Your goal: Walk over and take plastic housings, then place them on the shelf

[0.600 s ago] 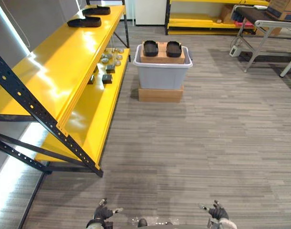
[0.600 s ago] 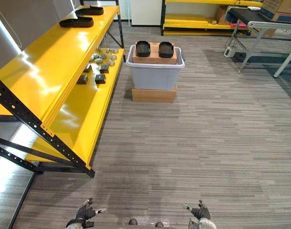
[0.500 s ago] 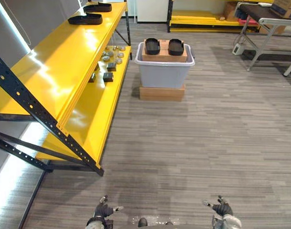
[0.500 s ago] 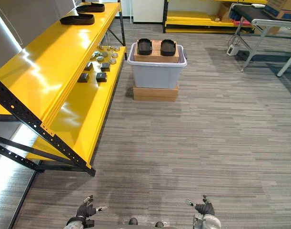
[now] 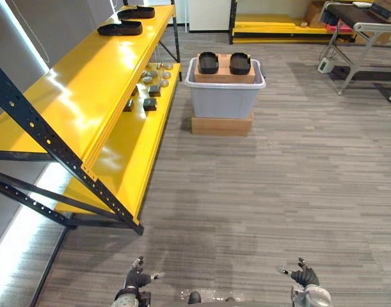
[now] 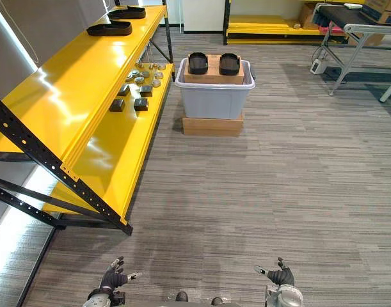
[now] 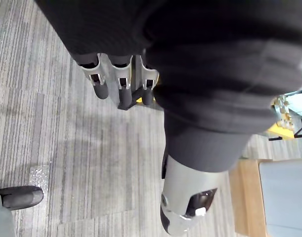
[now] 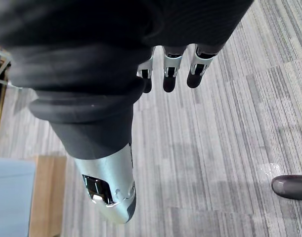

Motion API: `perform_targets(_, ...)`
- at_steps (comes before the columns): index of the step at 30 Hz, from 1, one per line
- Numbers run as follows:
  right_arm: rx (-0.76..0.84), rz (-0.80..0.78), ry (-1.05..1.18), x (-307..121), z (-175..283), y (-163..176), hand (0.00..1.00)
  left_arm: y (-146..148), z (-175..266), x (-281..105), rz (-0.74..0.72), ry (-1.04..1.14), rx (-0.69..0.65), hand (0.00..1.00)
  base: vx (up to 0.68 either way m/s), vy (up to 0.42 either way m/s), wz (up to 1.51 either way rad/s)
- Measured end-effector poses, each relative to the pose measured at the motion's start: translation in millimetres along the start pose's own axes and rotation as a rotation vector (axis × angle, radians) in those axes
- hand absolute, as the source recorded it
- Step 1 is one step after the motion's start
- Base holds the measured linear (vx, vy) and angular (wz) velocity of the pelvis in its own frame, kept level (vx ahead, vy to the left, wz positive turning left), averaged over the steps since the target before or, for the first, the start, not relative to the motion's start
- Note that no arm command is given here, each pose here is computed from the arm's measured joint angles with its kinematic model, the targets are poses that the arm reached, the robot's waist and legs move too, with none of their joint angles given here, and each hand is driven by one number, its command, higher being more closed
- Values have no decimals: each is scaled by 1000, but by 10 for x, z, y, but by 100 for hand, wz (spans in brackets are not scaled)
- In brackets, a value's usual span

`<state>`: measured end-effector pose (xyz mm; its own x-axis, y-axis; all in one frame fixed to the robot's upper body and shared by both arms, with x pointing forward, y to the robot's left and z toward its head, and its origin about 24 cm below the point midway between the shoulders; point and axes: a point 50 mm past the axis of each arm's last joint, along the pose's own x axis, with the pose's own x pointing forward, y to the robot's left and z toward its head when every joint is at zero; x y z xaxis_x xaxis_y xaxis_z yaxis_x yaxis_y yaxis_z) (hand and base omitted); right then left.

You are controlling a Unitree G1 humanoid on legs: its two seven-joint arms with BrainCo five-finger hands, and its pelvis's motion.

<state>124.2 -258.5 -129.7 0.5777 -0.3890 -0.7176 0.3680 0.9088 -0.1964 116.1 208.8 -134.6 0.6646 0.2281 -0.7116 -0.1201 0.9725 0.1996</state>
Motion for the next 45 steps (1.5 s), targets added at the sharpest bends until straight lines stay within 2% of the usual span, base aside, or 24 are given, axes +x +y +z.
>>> perform_targets(3,23,2,-14,21,58,31,0,64,72,12,41,-28,-42,0,31,0,-12)
perform_targets(11,84,-10,-69,97,298,94,0,49,332,20,41,-139,-101,0,64,38,-22)
perform_targets(26,155,7,-212,146,782,274,0,5,764,74,37,-286,-122,0,297,1,17)
perform_targets(31,159,34,-240,136,866,363,0,-89,740,76,21,-272,-126,0,622,-294,20)
perform_targets(36,114,78,-216,100,748,484,0,-106,603,61,28,-223,-143,0,545,-207,-18)
perform_targets(45,159,43,-186,117,687,396,0,-192,456,10,11,-173,-197,0,452,36,-26)
